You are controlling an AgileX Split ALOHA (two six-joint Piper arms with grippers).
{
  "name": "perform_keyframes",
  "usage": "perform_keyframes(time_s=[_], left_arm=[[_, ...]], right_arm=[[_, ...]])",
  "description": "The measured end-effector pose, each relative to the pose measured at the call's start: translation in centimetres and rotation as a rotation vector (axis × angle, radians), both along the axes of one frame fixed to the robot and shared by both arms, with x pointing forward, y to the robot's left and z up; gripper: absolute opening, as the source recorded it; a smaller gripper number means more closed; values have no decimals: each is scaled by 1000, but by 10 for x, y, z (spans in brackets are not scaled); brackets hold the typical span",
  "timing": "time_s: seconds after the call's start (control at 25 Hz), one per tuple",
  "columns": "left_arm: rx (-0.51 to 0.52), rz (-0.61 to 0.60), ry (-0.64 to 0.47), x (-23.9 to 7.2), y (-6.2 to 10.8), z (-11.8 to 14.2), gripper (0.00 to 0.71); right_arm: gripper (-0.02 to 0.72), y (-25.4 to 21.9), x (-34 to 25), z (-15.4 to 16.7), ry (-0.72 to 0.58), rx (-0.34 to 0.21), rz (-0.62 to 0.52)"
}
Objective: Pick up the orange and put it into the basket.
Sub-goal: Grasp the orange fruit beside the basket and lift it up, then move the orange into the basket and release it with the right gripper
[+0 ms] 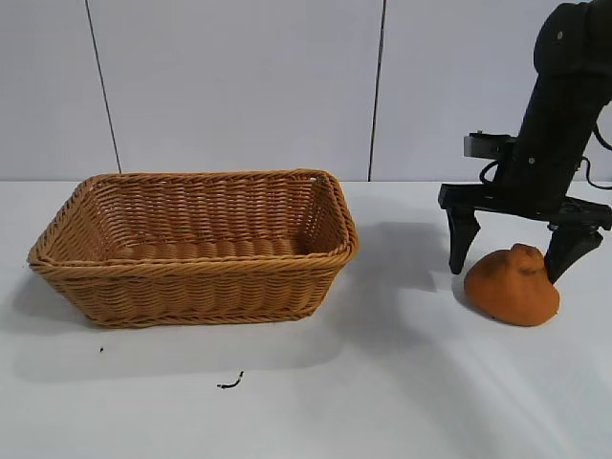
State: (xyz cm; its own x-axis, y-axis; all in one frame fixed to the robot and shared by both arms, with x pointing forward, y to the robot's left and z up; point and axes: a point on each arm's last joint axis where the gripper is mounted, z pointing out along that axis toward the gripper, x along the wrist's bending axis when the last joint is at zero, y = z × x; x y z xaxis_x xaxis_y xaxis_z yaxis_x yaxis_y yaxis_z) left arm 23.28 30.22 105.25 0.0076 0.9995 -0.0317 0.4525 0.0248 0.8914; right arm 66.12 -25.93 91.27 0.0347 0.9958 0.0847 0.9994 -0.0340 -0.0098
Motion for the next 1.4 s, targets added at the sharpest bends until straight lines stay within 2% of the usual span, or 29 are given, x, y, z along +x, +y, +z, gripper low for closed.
perform_keyframes(time_s=[0.16, 0.4, 0.44, 0.52, 0.6, 0.88, 1.08, 1.24, 1.4], left_arm=[[0, 0, 0, 0, 0, 0, 666], [0, 0, 0, 0, 0, 0, 666], [0, 0, 0, 0, 0, 0, 666], [0, 0, 0, 0, 0, 0, 666], [0, 0, 0, 0, 0, 0, 666], [0, 0, 0, 0, 0, 0, 666], [0, 0, 0, 0, 0, 0, 666], [0, 0, 0, 0, 0, 0, 666], [0, 0, 0, 0, 0, 0, 666]], right_arm=[[11, 1, 12, 38, -56, 8, 19], [11, 4, 30, 124, -290, 35, 14], [11, 4, 30, 124, -290, 35, 14], [11, 12, 34, 152, -375, 49, 18], [10, 24, 33, 160, -400, 57, 43], [10, 95, 18, 163, -400, 92, 184], [10, 157, 1, 161, -432, 138, 292], [10, 207, -9, 135, -421, 170, 352], [10, 241, -9, 92, -395, 174, 396]])
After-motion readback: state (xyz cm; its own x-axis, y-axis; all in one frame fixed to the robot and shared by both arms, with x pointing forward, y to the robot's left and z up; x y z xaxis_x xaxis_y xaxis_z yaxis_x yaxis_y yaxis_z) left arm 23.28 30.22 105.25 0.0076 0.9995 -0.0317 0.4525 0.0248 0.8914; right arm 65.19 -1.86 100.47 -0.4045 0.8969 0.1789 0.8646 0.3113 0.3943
